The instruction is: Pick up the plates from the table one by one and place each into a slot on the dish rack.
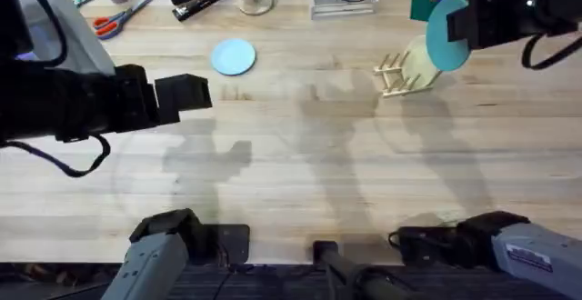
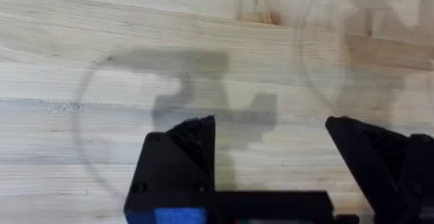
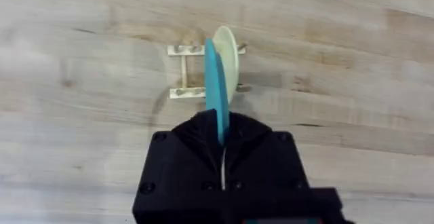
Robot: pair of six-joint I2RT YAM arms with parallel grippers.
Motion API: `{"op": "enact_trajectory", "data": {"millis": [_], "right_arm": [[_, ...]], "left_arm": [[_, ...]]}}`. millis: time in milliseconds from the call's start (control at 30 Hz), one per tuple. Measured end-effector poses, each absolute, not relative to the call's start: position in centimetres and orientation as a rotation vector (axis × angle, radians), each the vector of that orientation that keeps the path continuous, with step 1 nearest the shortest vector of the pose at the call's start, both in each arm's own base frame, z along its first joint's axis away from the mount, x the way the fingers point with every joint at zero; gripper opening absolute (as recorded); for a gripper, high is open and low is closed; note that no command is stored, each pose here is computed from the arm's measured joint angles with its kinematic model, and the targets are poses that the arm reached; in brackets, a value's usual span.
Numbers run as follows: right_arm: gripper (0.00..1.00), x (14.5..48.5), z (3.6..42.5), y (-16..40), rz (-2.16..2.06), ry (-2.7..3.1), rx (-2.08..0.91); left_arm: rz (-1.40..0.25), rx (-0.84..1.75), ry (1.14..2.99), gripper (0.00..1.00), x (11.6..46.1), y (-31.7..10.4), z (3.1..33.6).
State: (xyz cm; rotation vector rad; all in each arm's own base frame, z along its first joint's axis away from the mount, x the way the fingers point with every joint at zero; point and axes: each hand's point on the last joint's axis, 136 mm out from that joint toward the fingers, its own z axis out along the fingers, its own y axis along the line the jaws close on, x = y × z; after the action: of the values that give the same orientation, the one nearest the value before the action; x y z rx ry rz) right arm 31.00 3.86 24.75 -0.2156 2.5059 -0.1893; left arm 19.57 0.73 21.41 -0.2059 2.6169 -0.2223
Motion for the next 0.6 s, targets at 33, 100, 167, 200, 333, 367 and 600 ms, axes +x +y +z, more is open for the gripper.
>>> {"op": "enact_trajectory", "data": {"millis": [33,100,167,200,333,367,600], "right_arm": [[0.029,31.0,24.8,3.7,-0.191,2.506,-0.208],[0.027,31.1,24.8,3.4,-0.195,2.504,-0.197],[0.028,31.2,24.8,3.3,-0.195,2.502,-0.193],[0.028,31.2,24.8,3.4,-0.195,2.502,-0.193],[0.028,31.3,24.7,3.4,-0.193,2.506,-0.194],[0.028,31.3,24.6,3.4,-0.194,2.51,-0.196],[0.028,32.2,23.2,3.6,-0.203,2.547,-0.205]], "left_arm": [[-0.222,-0.206,2.617,0.993,19.6,0.7,21.4],[-0.222,-0.206,2.617,0.993,19.6,0.7,21.4],[-0.222,-0.206,2.617,0.994,19.6,0.7,21.4],[-0.222,-0.206,2.617,0.994,19.6,0.7,21.4],[-0.222,-0.206,2.617,0.994,19.6,0.7,21.4],[-0.222,-0.206,2.617,0.995,19.6,0.7,21.4],[-0.222,-0.206,2.617,0.994,19.6,0.7,21.4]]}}
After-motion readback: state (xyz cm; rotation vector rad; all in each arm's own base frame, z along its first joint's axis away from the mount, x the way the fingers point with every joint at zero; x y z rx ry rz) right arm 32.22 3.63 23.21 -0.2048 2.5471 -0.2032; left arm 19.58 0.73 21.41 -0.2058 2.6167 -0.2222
